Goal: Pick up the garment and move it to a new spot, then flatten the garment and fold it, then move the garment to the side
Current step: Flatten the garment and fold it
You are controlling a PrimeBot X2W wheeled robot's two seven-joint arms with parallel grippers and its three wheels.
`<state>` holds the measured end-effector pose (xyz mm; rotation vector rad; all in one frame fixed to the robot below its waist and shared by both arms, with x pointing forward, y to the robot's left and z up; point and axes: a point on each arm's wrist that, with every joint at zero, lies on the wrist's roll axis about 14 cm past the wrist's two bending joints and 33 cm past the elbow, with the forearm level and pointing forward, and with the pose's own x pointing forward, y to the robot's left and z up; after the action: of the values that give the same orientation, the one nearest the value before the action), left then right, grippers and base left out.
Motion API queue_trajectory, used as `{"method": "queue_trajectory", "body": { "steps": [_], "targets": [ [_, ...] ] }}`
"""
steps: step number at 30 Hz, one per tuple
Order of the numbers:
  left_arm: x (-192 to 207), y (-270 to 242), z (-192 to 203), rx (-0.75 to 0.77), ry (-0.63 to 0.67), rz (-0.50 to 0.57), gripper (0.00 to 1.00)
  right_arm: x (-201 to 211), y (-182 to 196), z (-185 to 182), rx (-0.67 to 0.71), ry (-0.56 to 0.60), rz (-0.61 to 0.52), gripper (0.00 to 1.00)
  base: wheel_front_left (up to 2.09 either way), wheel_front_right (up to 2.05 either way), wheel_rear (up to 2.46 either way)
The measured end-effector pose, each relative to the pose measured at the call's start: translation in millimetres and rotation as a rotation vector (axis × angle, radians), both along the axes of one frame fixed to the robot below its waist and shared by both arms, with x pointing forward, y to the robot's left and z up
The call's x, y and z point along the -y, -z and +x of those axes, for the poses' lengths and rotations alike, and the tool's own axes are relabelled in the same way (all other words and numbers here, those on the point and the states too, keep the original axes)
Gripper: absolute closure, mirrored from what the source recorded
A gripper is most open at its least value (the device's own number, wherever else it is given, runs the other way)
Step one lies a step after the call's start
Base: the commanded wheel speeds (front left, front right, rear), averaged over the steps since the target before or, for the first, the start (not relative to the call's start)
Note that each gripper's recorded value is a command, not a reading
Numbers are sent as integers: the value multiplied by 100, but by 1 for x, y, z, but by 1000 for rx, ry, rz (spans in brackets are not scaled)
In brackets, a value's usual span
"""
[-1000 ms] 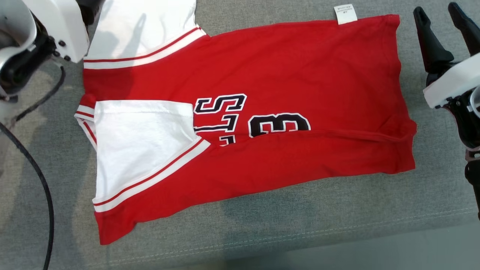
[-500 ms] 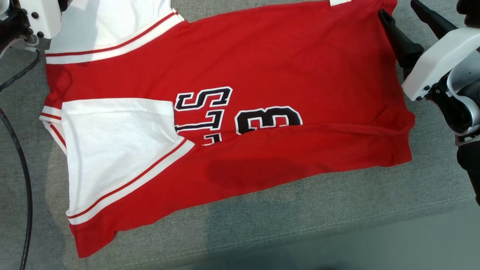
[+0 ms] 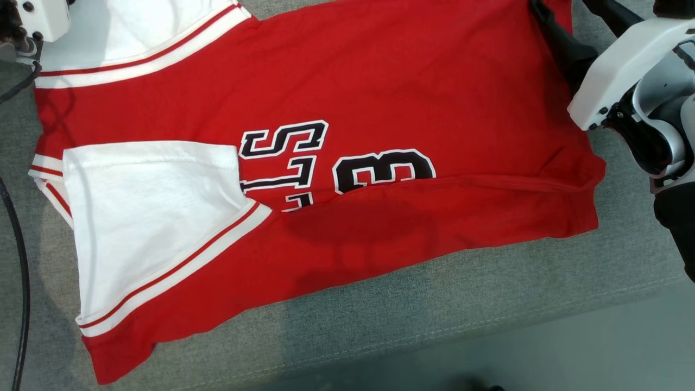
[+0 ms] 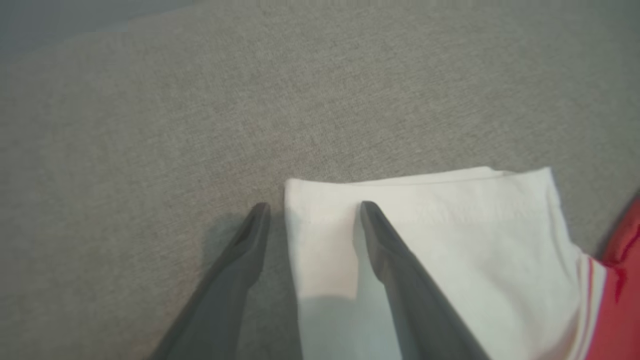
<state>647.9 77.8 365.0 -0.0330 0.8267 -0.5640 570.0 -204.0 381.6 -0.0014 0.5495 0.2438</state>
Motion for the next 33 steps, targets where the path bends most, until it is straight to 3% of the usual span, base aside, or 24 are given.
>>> {"method": "queue_trajectory", "body": {
  "steps": [1,2,11,22,33],
  "targets": [
    [0,0,0,0,0,0,100,0,0,0,0,0,0,96,0,0,0],
    [1,0,0,-6,-1,-5,100,0,1,0,-1,-3,-3,100,0,0,0],
    [17,-22,-7,-6,31,-86,100,12,-10,0,14,-16,-25,100,0,0,0],
    [10,-69,-12,54,42,-156,100,12,-33,-6,5,-134,-78,100,0,0,0],
    [9,-121,-52,122,138,-256,100,9,-54,-16,69,-342,-238,100,0,0,0]
  ]
}}
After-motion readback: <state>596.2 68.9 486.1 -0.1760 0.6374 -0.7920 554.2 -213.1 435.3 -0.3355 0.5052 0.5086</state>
